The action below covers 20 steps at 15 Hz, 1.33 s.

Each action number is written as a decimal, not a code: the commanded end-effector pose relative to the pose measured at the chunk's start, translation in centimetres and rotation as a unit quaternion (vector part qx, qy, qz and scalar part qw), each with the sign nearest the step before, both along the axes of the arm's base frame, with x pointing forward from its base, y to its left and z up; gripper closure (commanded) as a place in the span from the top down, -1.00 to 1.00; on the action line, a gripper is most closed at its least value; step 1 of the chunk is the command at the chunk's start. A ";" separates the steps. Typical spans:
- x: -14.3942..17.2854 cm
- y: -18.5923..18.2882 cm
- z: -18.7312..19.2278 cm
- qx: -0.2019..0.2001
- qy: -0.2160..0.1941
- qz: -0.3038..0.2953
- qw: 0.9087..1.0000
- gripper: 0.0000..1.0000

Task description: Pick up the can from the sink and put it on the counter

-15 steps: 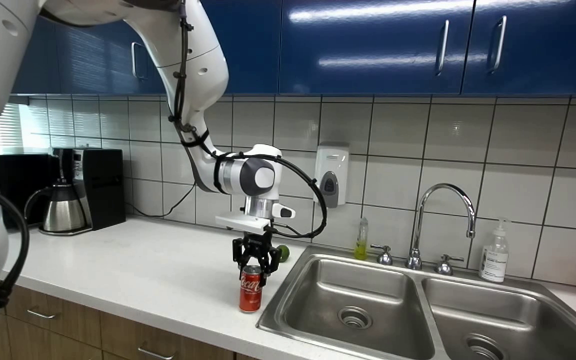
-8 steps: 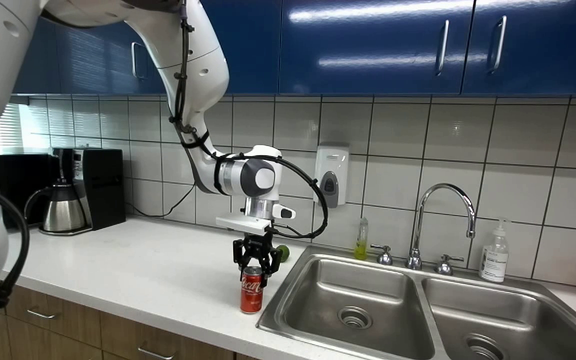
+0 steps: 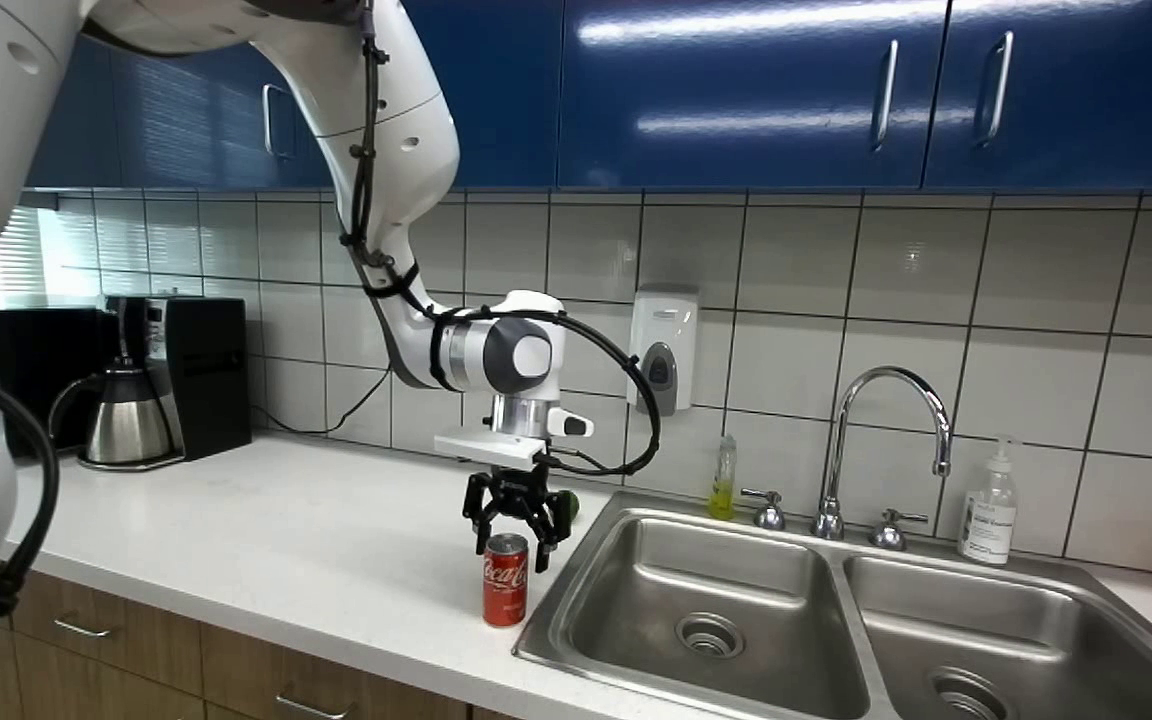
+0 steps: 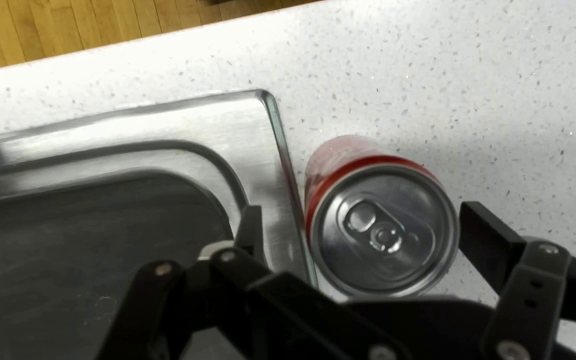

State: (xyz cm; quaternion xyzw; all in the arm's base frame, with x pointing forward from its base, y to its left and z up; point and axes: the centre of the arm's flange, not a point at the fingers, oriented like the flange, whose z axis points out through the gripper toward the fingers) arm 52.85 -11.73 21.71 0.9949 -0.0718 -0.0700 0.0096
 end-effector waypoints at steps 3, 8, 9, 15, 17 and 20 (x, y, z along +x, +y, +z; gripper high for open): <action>-0.7 -0.4 2.1 -0.005 -0.009 0.000 1.000 1.00; -0.6 -0.3 4.3 -0.006 -0.019 0.002 1.000 1.00; -0.6 -0.3 4.7 -0.007 -0.021 0.002 1.000 1.00; -1.6 0.0 7.7 0.006 -0.006 -0.002 1.000 1.00; -2.4 0.1 8.9 0.008 -0.006 0.000 1.000 1.00; -3.6 0.0 10.6 0.010 -0.002 -0.003 1.000 1.00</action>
